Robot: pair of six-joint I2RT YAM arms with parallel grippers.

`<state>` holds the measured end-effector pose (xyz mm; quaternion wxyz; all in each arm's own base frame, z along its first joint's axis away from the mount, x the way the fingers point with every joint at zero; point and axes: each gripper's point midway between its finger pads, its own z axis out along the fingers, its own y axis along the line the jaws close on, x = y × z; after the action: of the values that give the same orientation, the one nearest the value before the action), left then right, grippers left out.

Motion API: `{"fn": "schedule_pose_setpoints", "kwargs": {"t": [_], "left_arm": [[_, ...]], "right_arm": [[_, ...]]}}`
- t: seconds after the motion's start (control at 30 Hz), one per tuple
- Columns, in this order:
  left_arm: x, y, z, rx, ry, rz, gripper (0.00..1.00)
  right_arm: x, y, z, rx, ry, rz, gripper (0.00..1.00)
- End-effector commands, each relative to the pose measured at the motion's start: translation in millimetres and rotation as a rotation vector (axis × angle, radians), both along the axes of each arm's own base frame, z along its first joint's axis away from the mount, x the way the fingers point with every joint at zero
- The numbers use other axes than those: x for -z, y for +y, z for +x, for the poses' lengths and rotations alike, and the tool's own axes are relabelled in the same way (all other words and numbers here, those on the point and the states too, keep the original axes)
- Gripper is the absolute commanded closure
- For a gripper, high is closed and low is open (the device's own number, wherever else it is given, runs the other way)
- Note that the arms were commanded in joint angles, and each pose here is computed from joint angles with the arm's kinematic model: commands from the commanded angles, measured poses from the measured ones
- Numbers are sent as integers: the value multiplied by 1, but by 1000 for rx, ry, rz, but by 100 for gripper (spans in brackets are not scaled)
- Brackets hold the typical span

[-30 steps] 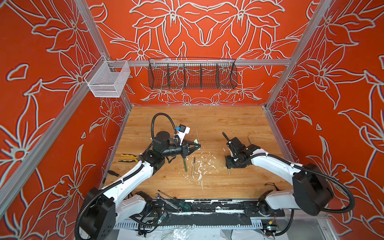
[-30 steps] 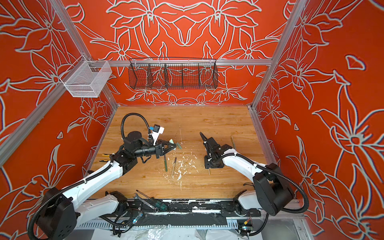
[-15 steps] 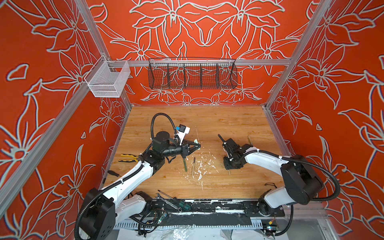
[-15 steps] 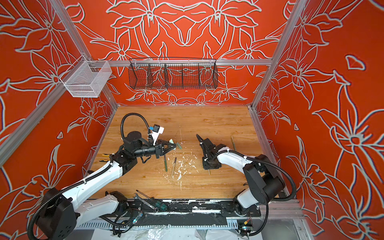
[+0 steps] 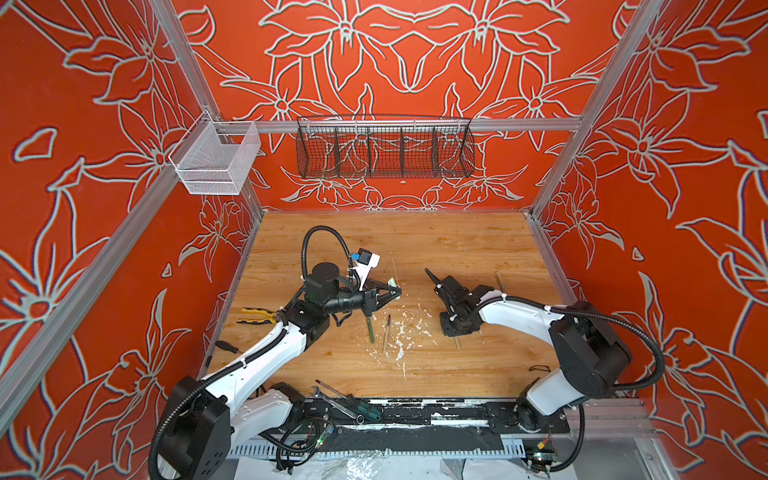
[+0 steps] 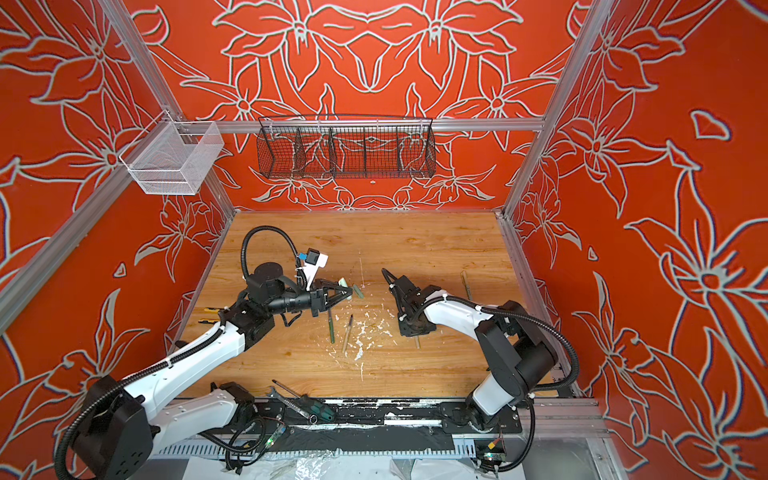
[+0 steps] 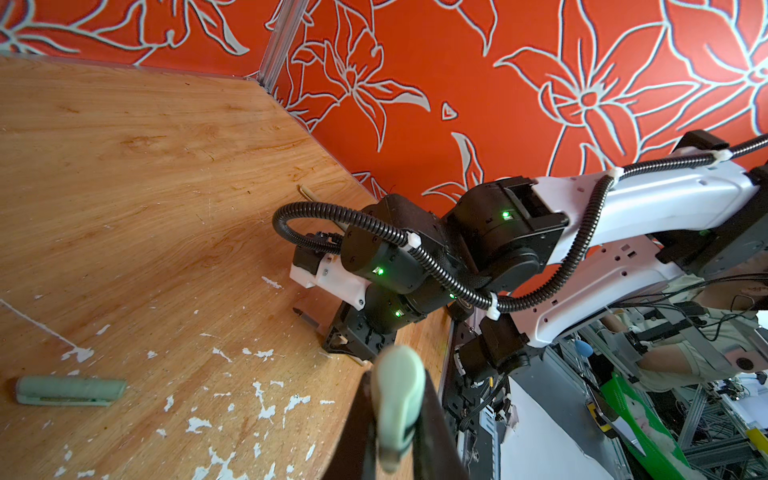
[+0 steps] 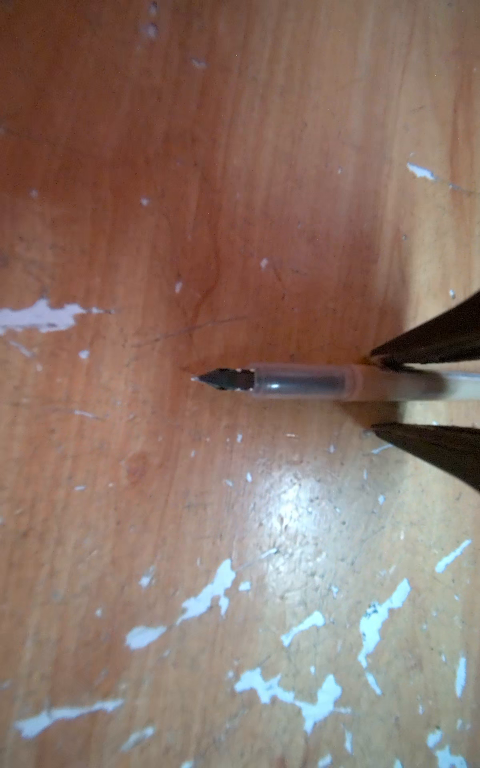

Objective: Insert the pens into the pen caps
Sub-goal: 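Move the right gripper to a beige black-tipped pen and grasp it, then lift the pen with the right gripper, tip toward the left gripper's cap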

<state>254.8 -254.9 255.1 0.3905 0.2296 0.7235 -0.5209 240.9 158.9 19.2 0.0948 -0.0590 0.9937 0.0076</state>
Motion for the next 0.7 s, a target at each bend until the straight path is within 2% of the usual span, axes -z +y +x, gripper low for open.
{"fn": "schedule_pose_setpoints", "kwargs": {"t": [0.0,0.43,0.67], "left_arm": [[-10,2,0,-3,-36,-5,100],[-10,1,2,-1,-30,-11,100],[-9,2,1,-4,-30,-8,100]], "right_arm": [[23,-6,-13,12,67,-52,77],[26,4,-16,-25,75,-48,99],[14,30,-8,-86,9,101,100]]}}
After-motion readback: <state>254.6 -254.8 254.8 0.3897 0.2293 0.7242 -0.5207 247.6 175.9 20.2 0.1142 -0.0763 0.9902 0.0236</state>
